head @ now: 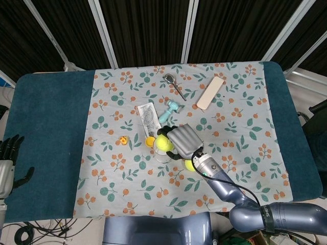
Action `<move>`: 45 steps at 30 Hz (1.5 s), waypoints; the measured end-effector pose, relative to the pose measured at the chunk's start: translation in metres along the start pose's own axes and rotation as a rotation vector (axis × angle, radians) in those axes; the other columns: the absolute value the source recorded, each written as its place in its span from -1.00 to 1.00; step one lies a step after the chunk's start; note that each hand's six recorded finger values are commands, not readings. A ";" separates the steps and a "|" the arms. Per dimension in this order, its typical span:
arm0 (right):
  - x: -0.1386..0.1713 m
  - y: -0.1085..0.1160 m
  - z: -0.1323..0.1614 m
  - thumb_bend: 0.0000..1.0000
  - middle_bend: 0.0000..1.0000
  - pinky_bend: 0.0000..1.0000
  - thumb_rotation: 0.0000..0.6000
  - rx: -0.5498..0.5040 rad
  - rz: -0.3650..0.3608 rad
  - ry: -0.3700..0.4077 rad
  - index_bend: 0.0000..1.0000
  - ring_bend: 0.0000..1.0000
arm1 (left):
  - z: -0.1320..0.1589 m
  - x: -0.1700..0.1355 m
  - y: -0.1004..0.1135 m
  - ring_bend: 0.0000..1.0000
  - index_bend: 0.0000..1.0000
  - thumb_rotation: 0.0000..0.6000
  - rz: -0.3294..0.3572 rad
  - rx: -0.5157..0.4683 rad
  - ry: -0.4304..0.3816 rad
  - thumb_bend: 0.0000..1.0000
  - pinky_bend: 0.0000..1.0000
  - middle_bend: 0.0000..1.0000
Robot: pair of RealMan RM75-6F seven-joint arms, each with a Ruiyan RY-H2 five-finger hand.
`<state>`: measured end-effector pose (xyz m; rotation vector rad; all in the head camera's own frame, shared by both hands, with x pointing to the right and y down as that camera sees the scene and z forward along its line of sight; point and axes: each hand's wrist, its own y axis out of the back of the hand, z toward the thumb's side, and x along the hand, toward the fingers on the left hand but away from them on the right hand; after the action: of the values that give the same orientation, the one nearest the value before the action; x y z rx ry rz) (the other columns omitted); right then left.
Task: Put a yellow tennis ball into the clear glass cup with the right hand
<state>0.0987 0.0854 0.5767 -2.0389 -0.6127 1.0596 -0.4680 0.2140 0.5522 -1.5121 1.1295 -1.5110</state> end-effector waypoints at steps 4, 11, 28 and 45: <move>-0.004 -0.004 0.004 -0.26 -0.15 0.23 1.00 -0.006 0.003 0.015 0.02 0.14 | 0.000 0.000 0.000 -1.00 -0.94 1.00 0.000 0.001 0.001 -0.39 -1.00 -0.94; -0.007 -0.009 0.007 -0.76 -0.76 0.04 1.00 -0.011 0.014 0.026 -0.83 -0.34 | 0.000 0.000 0.000 -1.00 -0.94 1.00 0.001 -0.001 0.002 -0.39 -1.00 -0.94; 0.003 0.004 -0.001 -0.81 -0.95 -0.13 1.00 -0.021 -0.027 0.010 -1.00 -0.50 | -0.001 0.001 0.000 -1.00 -0.94 1.00 0.001 0.008 0.005 -0.39 -1.00 -0.94; 0.115 0.045 -0.098 -0.78 -0.96 -0.50 1.00 0.258 -0.206 -0.268 -1.00 -0.60 | 0.000 0.000 0.000 -1.00 -0.94 1.00 0.006 0.011 0.003 -0.39 -1.00 -0.94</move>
<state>0.2461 0.0986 0.5234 -1.5905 -0.7613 1.2279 -0.4677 0.2134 0.5520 -1.4985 1.1244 -1.5132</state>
